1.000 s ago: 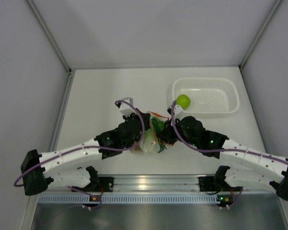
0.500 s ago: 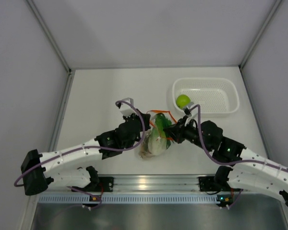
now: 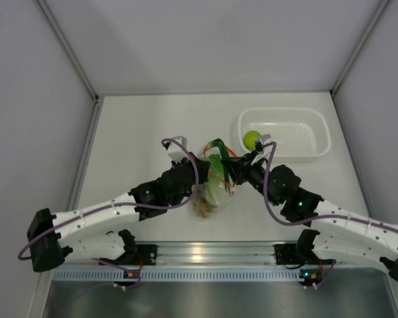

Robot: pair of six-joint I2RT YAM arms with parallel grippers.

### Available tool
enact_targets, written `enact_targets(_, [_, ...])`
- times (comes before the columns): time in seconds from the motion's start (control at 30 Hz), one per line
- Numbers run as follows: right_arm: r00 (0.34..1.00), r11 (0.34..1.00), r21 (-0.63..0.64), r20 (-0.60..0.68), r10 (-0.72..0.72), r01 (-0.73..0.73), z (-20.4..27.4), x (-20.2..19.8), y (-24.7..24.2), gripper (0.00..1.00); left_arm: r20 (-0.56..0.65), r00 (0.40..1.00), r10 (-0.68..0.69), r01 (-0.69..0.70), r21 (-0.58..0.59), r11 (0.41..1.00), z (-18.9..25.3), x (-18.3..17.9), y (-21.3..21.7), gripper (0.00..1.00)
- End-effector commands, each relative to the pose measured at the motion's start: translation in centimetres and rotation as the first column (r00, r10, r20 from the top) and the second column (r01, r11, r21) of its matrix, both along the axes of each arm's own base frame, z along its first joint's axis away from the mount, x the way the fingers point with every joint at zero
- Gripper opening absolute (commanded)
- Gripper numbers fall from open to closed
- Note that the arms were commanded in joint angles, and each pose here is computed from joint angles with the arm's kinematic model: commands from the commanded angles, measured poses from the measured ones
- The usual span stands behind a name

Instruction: Open the zip-top bag and remove the fake food

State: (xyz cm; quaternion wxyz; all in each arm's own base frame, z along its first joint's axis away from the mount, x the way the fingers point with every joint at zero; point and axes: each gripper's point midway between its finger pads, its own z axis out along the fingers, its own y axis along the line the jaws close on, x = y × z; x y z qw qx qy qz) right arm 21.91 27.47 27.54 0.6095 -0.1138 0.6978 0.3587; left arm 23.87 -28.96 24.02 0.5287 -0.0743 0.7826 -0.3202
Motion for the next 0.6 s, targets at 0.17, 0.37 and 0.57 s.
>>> enact_targets(0.17, [0.989,0.996,0.087,0.146,-0.012,0.000,9.5,-0.2,-0.4,0.00,0.016,0.991,0.133,-0.134,0.081,0.988,0.9,1.1,2.7,0.00])
enact_targets(0.37, [0.989,0.991,0.115,0.123,-0.088,0.074,9.7,0.3,-2.7,0.00,0.036,0.981,0.189,-0.192,0.106,0.976,1.2,1.7,4.4,0.00])
enact_targets(0.57, [0.971,0.967,0.179,0.123,-0.203,0.180,10.6,1.5,-6.5,0.00,0.045,0.981,0.191,-0.196,0.158,0.968,1.7,2.3,5.3,0.00])
